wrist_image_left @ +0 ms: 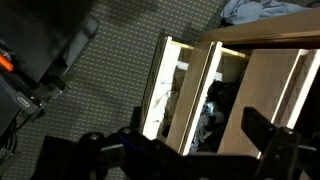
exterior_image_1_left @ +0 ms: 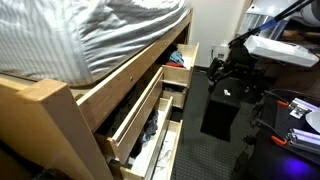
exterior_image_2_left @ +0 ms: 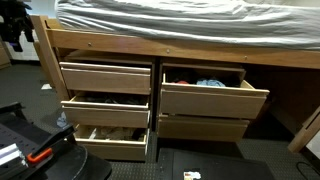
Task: Open fully the top left drawer, close the top right drawer then also close the top left drawer
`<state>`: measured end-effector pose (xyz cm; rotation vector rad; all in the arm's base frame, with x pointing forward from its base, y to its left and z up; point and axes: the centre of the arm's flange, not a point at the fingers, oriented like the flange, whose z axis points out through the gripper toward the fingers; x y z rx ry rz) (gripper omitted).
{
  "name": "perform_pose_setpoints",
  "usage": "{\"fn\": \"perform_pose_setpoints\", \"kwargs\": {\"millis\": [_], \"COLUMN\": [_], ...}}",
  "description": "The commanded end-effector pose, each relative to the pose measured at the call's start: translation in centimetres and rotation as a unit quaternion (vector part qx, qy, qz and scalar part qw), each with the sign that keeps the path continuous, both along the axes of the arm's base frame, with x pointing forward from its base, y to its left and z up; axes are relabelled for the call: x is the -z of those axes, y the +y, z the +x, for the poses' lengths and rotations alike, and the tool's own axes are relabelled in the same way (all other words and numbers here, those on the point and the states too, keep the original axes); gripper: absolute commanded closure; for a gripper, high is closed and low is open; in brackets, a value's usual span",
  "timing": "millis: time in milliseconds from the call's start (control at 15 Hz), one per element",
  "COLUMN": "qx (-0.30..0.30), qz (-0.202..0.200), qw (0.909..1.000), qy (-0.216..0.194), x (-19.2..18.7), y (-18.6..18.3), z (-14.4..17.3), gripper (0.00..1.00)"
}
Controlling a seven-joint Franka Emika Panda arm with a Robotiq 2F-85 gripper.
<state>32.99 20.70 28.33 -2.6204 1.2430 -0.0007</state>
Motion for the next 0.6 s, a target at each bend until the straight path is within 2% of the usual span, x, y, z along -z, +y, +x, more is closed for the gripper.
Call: {"fn": "perform_pose_setpoints", "kwargs": {"millis": [0, 67, 333, 467, 533], "qx": [0.073, 0.093, 0.149, 0.152, 0.14], "qz": [0.033, 0.059, 0.118, 0.135, 0.138], "qw": [0.9964, 0.9935, 0.9806, 0.9769, 0.9781], "qy": [-0.029, -0.027, -0.048, -0.066, -0.068], "x": [6.3, 7.6, 11.3, 11.0, 10.2], "y": [1.5, 2.1, 5.7, 8.5, 9.3], "z": [2.6, 2.8, 4.3, 4.9, 5.2], "gripper": [0.0, 0.0, 0.0, 0.0, 0.0]}}
